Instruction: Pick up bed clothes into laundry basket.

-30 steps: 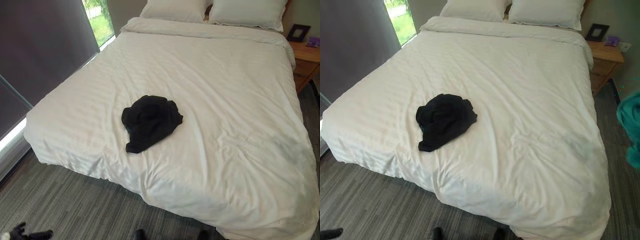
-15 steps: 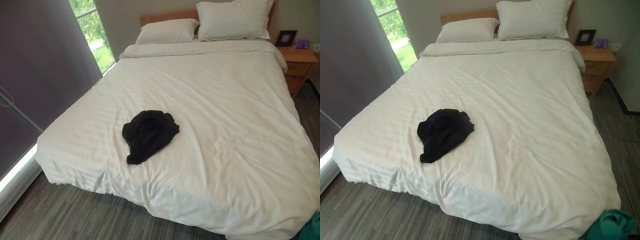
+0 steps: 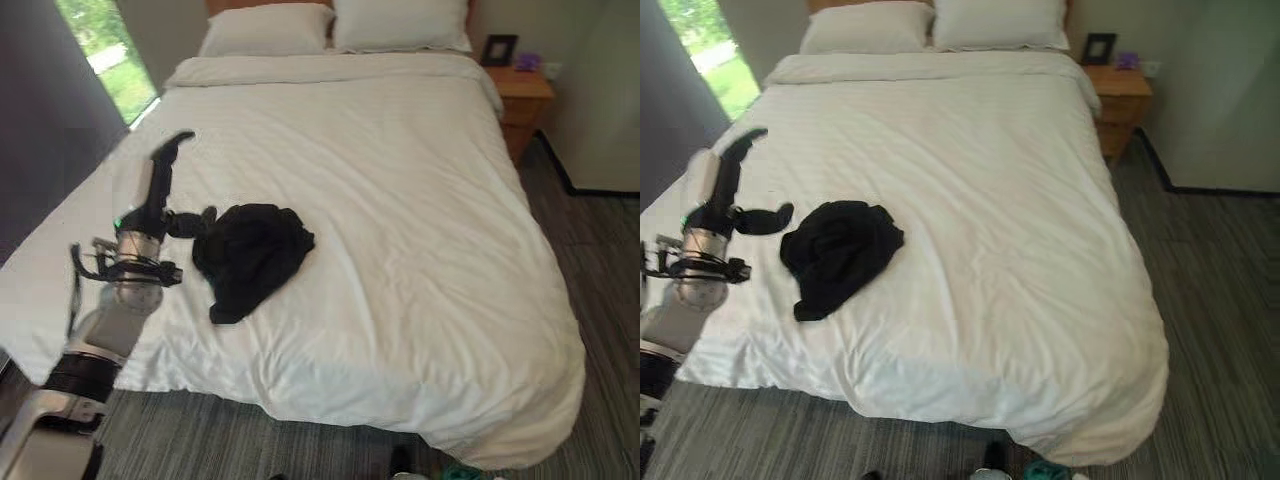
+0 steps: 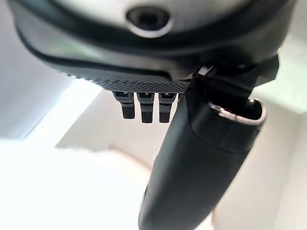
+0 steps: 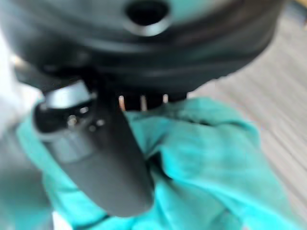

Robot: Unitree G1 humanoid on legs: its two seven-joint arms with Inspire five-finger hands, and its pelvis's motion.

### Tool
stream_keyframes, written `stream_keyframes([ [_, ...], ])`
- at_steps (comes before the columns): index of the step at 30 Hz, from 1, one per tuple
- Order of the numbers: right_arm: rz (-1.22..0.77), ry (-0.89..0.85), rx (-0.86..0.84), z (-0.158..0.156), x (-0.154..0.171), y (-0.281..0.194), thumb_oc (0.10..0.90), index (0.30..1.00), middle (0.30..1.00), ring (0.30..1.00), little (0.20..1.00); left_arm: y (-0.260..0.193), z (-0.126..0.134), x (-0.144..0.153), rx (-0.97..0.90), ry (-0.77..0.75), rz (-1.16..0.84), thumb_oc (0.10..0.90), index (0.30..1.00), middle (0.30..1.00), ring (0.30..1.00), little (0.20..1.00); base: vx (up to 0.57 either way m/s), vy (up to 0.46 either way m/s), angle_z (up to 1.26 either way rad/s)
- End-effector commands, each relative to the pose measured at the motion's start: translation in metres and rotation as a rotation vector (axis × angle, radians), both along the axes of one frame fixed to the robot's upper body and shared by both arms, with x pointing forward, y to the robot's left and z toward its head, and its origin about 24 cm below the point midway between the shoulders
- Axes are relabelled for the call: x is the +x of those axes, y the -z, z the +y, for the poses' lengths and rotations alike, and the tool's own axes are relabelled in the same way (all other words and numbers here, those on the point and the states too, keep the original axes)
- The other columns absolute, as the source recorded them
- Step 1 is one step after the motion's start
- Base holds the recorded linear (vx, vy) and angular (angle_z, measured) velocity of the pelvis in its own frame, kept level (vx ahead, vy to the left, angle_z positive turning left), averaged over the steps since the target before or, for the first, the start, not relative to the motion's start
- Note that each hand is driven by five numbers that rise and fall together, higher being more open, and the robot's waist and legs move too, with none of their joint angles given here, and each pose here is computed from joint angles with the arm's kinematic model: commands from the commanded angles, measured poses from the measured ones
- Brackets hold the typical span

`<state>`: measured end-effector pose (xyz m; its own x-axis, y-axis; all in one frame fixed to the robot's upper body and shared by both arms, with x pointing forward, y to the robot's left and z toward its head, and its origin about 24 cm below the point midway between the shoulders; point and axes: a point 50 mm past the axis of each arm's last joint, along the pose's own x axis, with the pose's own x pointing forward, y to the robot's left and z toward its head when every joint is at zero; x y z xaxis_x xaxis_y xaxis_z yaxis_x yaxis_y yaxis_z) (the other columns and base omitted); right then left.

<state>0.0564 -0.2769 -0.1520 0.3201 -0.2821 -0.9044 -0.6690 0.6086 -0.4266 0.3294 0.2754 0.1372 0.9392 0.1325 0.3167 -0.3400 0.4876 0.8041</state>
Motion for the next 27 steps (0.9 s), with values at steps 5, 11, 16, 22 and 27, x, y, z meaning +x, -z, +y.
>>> stream_keyframes([
  [5,0.02,-0.036,-0.036,-0.01,-0.013,-0.002,0.4,0.3,0.3,0.3,0.3,-0.054,0.03,0.029,0.262,-0.221,-0.078,0.8,0.9,0.9,0.9,0.9,0.02,-0.015,-0.24],
  [11,-0.055,0.056,-0.074,-0.024,0.001,-0.009,0.4,0.3,0.3,0.3,0.3,0.021,0.037,0.036,0.627,-0.289,0.417,0.8,0.9,0.9,0.9,0.9,0.0,0.001,-0.01],
  [16,-0.196,0.067,-0.047,-0.013,0.043,-0.014,0.4,0.3,0.3,0.3,0.3,0.089,0.02,0.018,0.667,-0.271,0.669,0.8,0.9,0.9,0.9,0.9,0.01,0.001,-0.04],
  [22,-0.24,0.112,-0.05,-0.017,0.057,-0.019,0.4,0.3,0.3,0.3,0.3,0.125,0.007,0.003,0.58,-0.222,0.781,0.8,0.9,0.9,0.9,0.9,0.0,0.0,0.01],
  [27,-0.27,0.154,-0.061,-0.02,0.065,-0.022,0.4,0.3,0.3,0.3,0.3,0.091,-0.022,0.03,0.533,-0.128,0.531,0.4,0.3,0.3,0.3,0.3,-0.04,0.004,-0.01],
])
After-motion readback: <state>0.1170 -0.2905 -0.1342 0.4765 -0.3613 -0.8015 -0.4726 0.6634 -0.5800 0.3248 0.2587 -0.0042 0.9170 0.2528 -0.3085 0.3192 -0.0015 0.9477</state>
